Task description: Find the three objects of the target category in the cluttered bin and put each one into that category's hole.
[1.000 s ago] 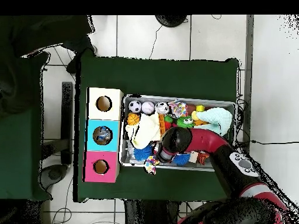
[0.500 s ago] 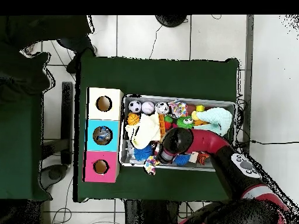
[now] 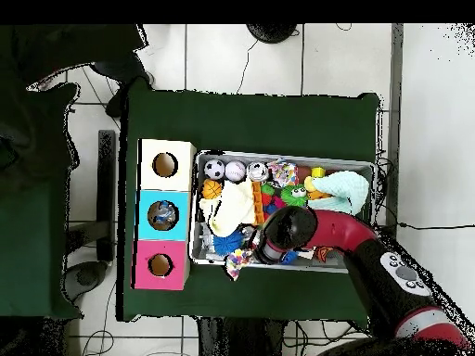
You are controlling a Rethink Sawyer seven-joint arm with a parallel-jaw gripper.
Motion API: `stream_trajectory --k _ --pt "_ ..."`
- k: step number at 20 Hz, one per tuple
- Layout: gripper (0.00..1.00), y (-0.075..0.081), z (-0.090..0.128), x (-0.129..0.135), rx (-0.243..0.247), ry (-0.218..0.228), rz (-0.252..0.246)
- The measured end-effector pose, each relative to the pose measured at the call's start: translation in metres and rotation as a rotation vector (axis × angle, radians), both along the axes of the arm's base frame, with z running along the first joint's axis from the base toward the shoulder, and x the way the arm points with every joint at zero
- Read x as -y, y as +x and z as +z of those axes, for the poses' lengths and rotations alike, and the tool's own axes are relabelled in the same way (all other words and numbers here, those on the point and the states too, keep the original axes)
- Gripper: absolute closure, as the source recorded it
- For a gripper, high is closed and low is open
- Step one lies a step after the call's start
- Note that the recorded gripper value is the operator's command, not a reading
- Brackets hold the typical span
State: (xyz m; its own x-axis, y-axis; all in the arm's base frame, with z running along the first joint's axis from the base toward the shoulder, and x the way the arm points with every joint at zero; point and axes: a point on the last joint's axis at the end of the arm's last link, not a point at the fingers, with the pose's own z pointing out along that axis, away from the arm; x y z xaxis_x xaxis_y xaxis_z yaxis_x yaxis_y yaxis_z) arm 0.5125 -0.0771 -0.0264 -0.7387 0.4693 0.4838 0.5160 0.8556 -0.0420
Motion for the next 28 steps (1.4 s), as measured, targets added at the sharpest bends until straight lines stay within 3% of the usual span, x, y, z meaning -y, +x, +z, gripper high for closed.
stream_trajectory --k 13,22,28 --pt "0.00 0.011 0.033 0.015 0.014 -0.043 0.002" --pt "0.00 0.012 0.035 0.016 0.018 -0.048 0.004" --pt "0.00 0.006 0.024 0.007 -0.003 -0.028 0.011"
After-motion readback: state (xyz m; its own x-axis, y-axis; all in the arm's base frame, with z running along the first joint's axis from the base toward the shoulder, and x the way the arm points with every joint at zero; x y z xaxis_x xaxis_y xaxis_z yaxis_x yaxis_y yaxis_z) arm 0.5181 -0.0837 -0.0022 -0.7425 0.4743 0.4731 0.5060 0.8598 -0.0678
